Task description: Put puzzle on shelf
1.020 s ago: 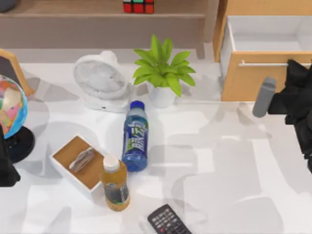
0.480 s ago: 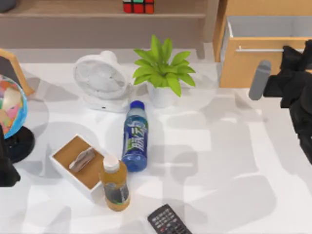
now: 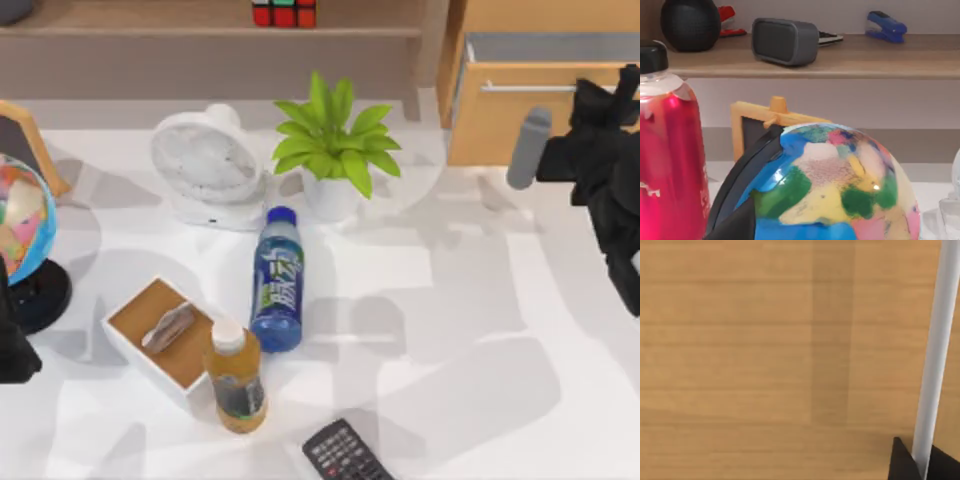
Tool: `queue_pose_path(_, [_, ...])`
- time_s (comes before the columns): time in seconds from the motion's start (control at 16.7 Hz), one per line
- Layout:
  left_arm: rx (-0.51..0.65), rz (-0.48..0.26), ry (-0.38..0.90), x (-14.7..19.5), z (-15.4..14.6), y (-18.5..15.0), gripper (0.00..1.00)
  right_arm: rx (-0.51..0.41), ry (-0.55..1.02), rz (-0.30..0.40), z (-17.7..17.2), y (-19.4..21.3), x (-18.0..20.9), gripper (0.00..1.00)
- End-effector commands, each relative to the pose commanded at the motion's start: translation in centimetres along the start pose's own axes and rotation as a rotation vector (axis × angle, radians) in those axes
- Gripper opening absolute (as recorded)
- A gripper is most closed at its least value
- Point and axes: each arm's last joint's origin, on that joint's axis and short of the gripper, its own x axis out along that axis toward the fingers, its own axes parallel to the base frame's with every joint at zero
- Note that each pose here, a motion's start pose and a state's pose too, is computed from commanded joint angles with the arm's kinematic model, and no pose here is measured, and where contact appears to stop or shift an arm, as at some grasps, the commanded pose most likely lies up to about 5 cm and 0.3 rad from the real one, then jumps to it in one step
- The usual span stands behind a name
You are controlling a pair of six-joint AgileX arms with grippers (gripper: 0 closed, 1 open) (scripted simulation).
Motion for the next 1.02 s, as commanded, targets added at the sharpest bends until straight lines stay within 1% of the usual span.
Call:
queue_pose_path(0.18, [0.0, 0.0, 0.0, 0.0, 0.0, 0.0, 1.0, 0.003, 0.006, -0.01, -0.1, -0.2, 0.8, 0.0])
queue_pose_path(0.72, [0.0, 0.0, 0.0, 0.0, 0.0, 0.0, 1.0, 0.0, 0.002, 0.0, 0.0, 0.0, 6.0, 0.0])
queue_pose_path(1.02, [0.0, 0.0, 0.0, 0.0, 0.0, 0.0, 1.0, 0.0, 0.0, 0.0, 0.0, -0.1, 6.3, 0.0])
